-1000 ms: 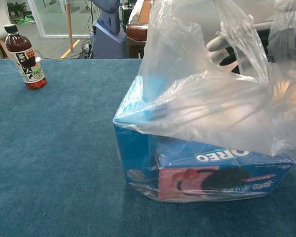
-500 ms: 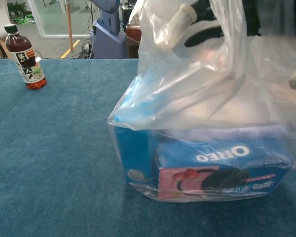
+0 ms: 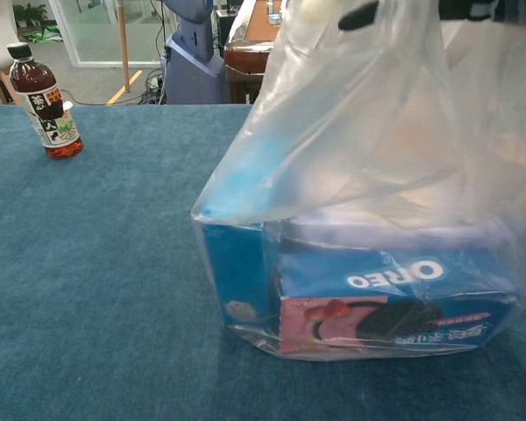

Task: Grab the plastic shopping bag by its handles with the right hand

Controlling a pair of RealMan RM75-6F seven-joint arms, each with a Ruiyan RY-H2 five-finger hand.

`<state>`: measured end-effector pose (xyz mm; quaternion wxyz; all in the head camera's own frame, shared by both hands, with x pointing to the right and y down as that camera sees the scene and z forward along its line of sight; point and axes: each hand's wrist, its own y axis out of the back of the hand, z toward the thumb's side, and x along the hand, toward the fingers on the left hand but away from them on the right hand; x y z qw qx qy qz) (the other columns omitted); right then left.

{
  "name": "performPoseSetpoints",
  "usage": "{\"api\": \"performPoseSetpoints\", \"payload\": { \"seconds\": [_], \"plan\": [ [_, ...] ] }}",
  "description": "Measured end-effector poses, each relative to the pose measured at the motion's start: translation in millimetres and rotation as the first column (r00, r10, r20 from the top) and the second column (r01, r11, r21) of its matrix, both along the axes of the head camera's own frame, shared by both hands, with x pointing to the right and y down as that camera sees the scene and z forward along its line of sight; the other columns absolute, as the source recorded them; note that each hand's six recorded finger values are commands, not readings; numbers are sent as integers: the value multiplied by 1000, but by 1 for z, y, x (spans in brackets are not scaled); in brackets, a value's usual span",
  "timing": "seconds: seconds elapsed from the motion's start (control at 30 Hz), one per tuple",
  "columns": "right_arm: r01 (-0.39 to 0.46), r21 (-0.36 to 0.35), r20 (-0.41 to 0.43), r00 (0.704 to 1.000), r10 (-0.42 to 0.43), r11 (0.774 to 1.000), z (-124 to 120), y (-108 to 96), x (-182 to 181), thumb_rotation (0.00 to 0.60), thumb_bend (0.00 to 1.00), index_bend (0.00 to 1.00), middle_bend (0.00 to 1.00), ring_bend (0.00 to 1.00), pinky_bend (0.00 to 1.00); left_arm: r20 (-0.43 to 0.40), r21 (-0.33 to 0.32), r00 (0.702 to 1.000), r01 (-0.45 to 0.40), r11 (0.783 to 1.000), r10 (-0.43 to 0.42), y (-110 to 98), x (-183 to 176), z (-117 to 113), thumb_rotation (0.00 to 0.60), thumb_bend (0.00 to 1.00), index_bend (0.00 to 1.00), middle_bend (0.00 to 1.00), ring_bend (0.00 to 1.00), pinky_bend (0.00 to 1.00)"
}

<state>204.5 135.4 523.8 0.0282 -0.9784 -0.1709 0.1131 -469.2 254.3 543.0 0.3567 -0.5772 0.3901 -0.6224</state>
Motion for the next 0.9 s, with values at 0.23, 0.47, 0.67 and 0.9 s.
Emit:
{"api": "performPoseSetpoints", "payload": {
  "seconds": [0.23, 0.47, 0.67, 0.9],
  "plan": [
    [38, -25, -103, 994, -41, 999, 12, 6, -2, 600, 0, 7, 192, 71, 113, -3, 3, 1000, -4, 1000, 4, -1, 2, -1, 600, 227, 73, 68, 114, 0],
    [45, -127, 37, 998, -41, 991, -5, 4, -19, 600, 0, 35, 185, 71, 113, 0, 12, 1000, 5, 1000, -5, 1, 0, -6, 600, 227, 73, 68, 114, 0],
    [16, -225, 235, 971, 38, 974, -25, -4, -34, 600, 0, 73, 263, 86, 113, -3, 13, 1000, 1, 1000, -1, 1, 1, -6, 600, 227, 73, 68, 114, 0],
    [-61, -267, 288, 947, 140, 962, -26, -17, -27, 600, 0, 115, 285, 110, 114, 4, 7, 1000, 10, 1000, -10, 4, -2, -7, 600, 227, 73, 68, 114, 0]
  ]
}}
